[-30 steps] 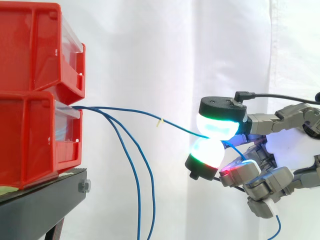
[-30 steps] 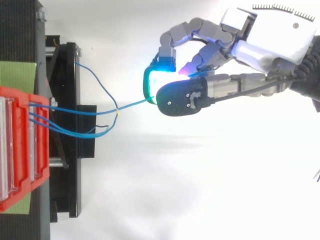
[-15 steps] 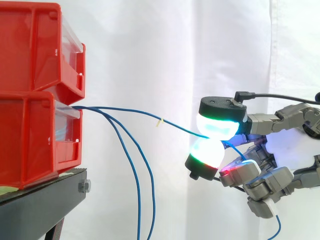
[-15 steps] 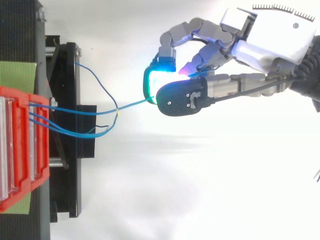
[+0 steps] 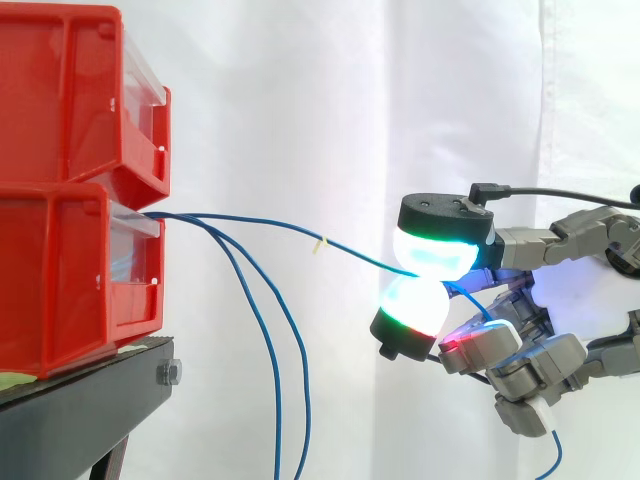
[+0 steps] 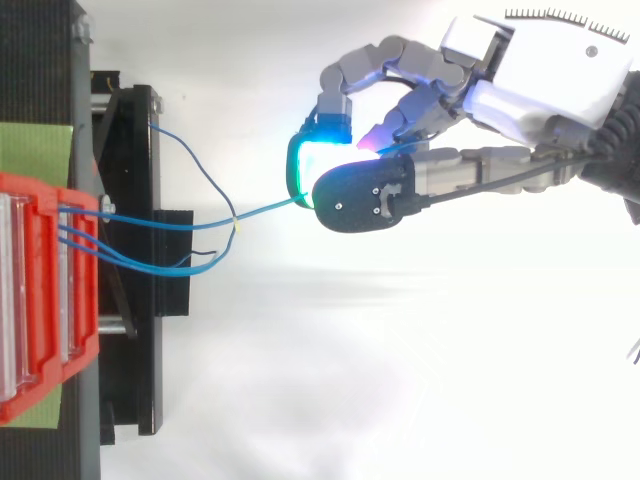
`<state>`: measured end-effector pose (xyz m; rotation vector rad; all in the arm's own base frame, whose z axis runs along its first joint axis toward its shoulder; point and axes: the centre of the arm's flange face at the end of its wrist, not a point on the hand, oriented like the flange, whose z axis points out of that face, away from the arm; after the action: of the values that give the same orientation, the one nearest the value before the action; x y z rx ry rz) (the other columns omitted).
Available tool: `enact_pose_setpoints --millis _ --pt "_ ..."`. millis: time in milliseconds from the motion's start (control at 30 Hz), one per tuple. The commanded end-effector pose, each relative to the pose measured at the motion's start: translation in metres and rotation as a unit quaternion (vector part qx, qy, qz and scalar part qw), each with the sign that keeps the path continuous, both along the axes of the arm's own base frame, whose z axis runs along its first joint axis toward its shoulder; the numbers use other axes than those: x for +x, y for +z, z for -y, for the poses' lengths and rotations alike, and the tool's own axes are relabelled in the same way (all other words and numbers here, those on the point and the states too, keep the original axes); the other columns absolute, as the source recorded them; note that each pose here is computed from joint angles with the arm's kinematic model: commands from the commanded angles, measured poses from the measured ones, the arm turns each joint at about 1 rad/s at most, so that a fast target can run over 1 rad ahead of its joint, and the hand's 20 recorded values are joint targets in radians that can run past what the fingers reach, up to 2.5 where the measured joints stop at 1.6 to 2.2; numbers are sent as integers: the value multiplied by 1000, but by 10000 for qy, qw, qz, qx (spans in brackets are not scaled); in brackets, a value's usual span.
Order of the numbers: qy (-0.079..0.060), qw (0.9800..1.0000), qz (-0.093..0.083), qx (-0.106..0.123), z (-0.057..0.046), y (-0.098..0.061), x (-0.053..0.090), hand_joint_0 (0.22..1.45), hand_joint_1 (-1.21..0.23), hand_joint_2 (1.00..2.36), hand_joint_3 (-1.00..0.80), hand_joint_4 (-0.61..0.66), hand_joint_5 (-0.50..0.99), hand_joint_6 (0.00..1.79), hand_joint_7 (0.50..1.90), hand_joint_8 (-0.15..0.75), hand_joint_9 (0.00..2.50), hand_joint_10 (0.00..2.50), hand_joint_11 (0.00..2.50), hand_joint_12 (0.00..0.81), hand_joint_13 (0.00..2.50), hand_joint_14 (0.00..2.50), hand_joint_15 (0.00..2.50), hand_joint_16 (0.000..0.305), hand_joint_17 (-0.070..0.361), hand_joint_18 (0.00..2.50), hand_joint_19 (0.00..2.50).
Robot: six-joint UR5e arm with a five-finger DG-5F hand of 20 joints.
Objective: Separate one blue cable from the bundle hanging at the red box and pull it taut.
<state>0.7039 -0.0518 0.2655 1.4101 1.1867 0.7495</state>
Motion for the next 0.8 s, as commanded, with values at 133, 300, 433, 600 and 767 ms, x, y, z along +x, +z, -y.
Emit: enact_pose_setpoints --millis 133,300,433,600,767 --pt "0 10000 1 0 0 0 0 752 -770 1015 -326 -302 -203 942 1288 178 992 265 1668 303 860 1089 1452 39 87 772 1254" --pt "0 10000 1 0 0 0 0 751 -769 1015 -324 -300 -203 942 1286 179 992 265 1668 303 861 1092 1448 39 87 773 1249" --pt "0 10000 1 0 0 0 0 752 -769 1015 -325 -300 -203 942 1293 178 992 264 1667 303 862 1091 1451 39 88 773 1246" --pt "0 10000 1 0 0 0 0 752 -769 1015 -328 -300 -203 942 1286 178 992 262 1669 308 862 1090 1448 39 88 773 1246" --pt "0 10000 1 0 0 0 0 752 -770 1015 -327 -300 -203 942 1286 178 993 263 1668 303 862 1088 1451 39 87 772 1243"
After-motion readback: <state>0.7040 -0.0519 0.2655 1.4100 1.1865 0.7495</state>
